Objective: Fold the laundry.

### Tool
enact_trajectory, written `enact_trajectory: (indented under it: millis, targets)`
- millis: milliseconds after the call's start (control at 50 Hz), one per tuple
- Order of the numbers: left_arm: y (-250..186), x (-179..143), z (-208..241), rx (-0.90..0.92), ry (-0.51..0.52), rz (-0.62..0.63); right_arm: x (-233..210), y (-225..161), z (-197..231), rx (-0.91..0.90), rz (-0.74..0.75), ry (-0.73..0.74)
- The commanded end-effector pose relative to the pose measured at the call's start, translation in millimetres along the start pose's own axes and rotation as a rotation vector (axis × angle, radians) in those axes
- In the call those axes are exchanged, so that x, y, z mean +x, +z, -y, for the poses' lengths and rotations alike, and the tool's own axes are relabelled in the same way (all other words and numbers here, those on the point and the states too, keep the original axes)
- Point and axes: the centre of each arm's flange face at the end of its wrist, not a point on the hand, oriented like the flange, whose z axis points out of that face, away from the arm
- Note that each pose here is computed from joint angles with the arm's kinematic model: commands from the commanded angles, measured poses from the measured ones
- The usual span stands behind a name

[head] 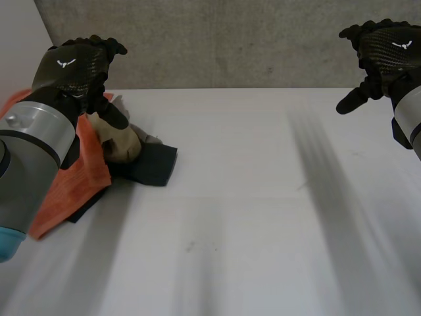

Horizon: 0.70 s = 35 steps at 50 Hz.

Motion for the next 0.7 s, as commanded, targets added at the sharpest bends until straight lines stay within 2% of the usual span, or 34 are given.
enact_trajectory:
  millis: [20,180,240,280,300,360,380,460,580,700]
  targets:
    - [1.3,-0.7,3.6,0.013,-0.001,0.002,2.6,0.0,-0.1,-0.006,-0.024,-0.003]
    - [8.6,-8.5,11.3,0.050,0.010,0.028,1.2,-1.5,-5.3,-0.029,-0.015,-0.005]
    - [18.7,-20.3,18.3,0.087,0.047,0.069,0.8,-2.8,-9.5,-0.043,-0.013,-0.004]
    - [28.4,-36.1,23.1,0.111,0.080,0.120,0.1,-3.6,-11.7,-0.050,-0.008,-0.004]
    - [41.5,-59.0,21.7,0.114,0.132,0.189,-0.3,-4.1,-13.0,-0.054,-0.006,-0.005]
    - [62.8,-94.8,9.8,0.086,0.209,0.279,-1.3,-4.5,-13.8,-0.055,0.004,-0.014]
    - [76.3,-115.5,-1.5,0.062,0.256,0.325,-1.7,-4.7,-14.2,-0.056,0.007,-0.017]
    - [107.9,-146.4,-25.7,0.041,0.359,0.378,-4.0,-5.5,-14.6,-0.057,0.018,-0.027]
    - [143.1,-160.0,-82.2,-0.036,0.472,0.305,-7.4,-7.6,-18.1,-0.068,0.030,-0.027]
    - [157.6,-178.9,-125.1,-0.085,0.490,0.260,-8.9,-6.9,-23.8,-0.084,0.034,-0.026]
